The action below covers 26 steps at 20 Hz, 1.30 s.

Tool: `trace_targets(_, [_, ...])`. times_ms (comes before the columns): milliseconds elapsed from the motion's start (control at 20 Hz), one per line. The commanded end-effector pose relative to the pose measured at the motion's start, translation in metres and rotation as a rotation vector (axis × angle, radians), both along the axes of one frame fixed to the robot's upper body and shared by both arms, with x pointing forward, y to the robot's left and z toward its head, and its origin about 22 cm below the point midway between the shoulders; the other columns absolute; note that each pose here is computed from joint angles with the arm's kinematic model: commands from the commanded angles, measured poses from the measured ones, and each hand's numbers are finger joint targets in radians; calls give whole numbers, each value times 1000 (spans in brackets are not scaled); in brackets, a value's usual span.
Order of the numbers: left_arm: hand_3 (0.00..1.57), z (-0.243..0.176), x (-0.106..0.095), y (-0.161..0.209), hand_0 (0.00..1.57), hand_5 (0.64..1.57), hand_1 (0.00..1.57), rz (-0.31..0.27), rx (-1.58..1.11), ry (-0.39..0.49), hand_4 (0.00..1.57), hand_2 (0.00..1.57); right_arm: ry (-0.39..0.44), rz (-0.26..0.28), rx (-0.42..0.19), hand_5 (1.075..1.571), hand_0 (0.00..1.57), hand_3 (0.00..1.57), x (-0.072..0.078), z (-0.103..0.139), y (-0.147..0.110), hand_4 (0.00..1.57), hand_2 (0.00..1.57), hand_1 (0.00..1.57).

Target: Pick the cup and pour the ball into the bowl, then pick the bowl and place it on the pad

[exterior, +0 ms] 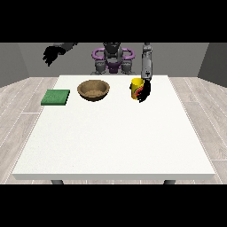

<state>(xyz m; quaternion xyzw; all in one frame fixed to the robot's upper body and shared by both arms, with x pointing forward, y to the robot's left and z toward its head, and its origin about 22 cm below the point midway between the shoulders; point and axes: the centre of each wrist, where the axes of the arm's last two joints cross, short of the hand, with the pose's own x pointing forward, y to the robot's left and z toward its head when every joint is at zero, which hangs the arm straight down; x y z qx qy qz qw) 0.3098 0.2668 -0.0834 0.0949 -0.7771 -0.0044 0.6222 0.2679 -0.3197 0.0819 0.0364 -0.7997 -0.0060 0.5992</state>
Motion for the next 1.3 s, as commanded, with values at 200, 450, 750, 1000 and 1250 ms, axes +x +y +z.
trace_targets(200, [1571, -13, 4, -21, 1284, 1449, 1284, 148, 123, -3, 1381, 1571, -20, 33, -4, 1566, 0, 166, -3, 27, -35, 637, 0, 0])
trace_targets(450, [1571, 12, 23, -49, 1267, 1432, 1267, 64, 278, 60, 1401, 1571, 155, -72, 22, 1567, 0, 293, 0, -4, -60, 636, 0, 0])
trace_targets(750, [1571, 43, 51, -76, 1337, 1525, 1337, 90, 687, 12, 1408, 1571, 208, -63, 31, 1562, 0, 250, 3, -17, -71, 634, 0, 0])
trace_targets(1000, [1571, 42, 57, -98, 1357, 1535, 1357, 61, 1020, 23, 1456, 1571, 262, -59, 70, 1559, 0, 103, -4, -45, -75, 669, 0, 0])
trace_targets(1250, [1571, 64, 70, -152, 1357, 1535, 1357, 50, 1134, 78, 1456, 1571, 294, -77, 56, 1560, 0, 0, -10, -48, -103, 688, 0, 0])
